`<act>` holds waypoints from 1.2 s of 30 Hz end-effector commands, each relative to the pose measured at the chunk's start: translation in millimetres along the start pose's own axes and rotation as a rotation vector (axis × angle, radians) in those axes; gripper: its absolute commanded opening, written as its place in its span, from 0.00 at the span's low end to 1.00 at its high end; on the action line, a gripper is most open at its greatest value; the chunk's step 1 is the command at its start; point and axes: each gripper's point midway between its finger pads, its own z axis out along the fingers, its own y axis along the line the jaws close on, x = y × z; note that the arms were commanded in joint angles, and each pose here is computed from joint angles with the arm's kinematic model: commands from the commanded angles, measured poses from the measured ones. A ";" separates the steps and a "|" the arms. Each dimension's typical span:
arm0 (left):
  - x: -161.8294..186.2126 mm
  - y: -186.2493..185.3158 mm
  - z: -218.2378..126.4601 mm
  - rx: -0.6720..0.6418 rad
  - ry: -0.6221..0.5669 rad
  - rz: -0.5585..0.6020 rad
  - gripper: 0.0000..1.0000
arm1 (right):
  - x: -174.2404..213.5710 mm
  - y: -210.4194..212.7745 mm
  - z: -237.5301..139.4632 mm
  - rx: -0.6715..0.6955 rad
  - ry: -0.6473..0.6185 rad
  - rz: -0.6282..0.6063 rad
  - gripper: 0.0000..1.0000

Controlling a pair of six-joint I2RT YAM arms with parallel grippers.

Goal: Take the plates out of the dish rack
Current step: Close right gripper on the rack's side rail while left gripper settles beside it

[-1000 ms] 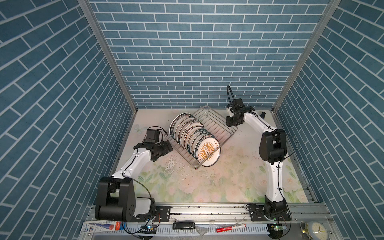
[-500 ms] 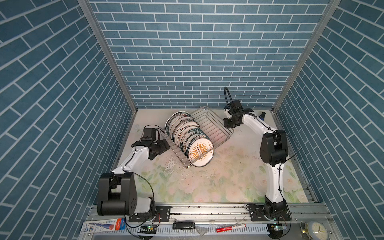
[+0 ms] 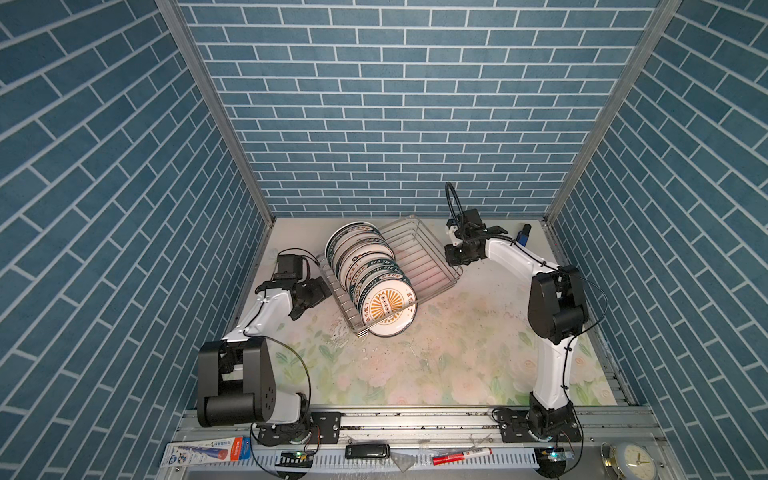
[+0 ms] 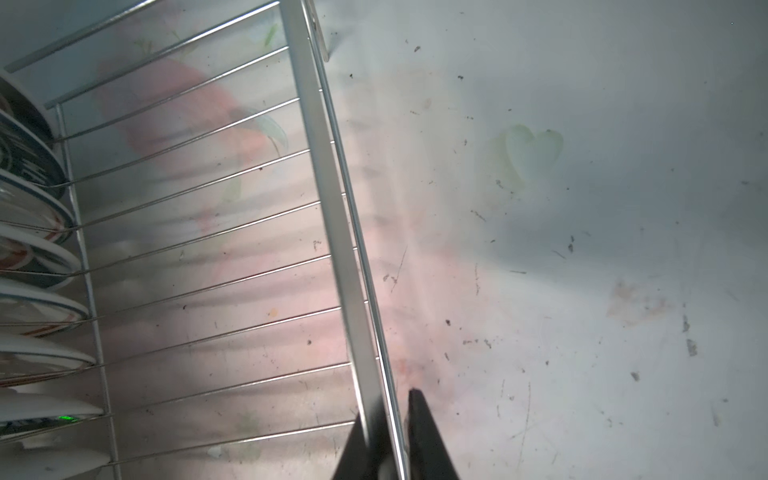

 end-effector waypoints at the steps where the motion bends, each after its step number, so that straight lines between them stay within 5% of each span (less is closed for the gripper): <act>1: -7.0 0.6 -5.0 0.005 -0.003 -0.004 0.92 | 39.5 11.6 3.0 -0.006 0.099 0.130 0.11; 24: -17.9 -5.3 20.9 0.010 0.028 -0.016 0.91 | 90.7 3.6 -2.1 0.033 0.038 0.427 0.07; 36: -34.9 -4.0 -16.7 -0.027 -0.066 -0.006 0.92 | 115.3 3.9 -11.6 0.023 0.044 0.476 0.08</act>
